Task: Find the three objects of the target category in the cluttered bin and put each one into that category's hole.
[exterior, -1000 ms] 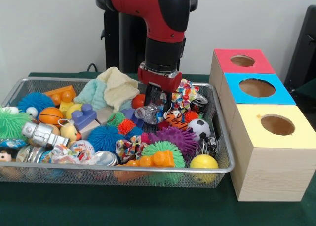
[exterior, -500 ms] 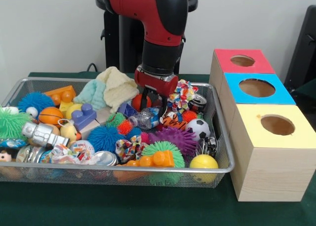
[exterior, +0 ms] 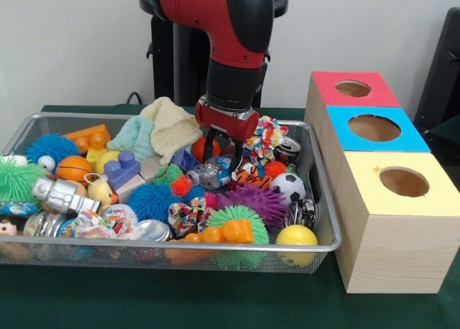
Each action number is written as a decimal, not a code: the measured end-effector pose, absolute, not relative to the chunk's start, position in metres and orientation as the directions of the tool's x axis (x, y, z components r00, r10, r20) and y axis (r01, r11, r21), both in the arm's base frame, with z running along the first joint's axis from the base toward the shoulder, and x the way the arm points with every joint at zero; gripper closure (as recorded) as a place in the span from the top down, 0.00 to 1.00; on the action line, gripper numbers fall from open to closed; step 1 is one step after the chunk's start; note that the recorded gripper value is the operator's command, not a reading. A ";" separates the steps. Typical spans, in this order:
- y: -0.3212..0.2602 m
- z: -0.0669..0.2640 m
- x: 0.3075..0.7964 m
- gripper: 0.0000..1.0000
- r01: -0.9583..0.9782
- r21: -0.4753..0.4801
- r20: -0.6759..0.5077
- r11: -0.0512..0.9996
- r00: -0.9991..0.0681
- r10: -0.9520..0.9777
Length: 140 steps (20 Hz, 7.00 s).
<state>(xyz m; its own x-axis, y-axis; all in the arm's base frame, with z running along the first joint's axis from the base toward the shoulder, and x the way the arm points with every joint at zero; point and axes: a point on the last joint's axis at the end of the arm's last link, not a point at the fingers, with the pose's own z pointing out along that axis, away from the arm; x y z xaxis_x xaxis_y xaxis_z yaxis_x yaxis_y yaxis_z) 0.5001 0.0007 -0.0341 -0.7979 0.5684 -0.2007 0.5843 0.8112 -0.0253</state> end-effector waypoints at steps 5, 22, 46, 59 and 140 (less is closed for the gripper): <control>-0.001 -0.035 0.500 0.00 0.585 -0.028 -0.202 0.811 -0.798 0.568; -0.001 -0.034 0.500 0.00 0.575 -0.044 -0.212 0.817 -0.805 0.555; 0.034 0.083 0.532 0.00 0.525 -0.006 -0.104 0.851 -0.847 0.522; 0.085 0.128 0.567 0.00 0.425 0.010 -0.196 0.905 -0.887 0.419; 0.223 0.077 0.560 1.00 0.357 -0.043 -0.179 0.933 -0.921 0.345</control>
<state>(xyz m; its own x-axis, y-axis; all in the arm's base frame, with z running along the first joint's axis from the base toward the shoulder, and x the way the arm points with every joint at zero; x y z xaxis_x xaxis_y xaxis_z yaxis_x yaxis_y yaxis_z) 0.5605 0.2235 0.0770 -0.9214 0.3447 -0.1795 0.3575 0.9329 -0.0434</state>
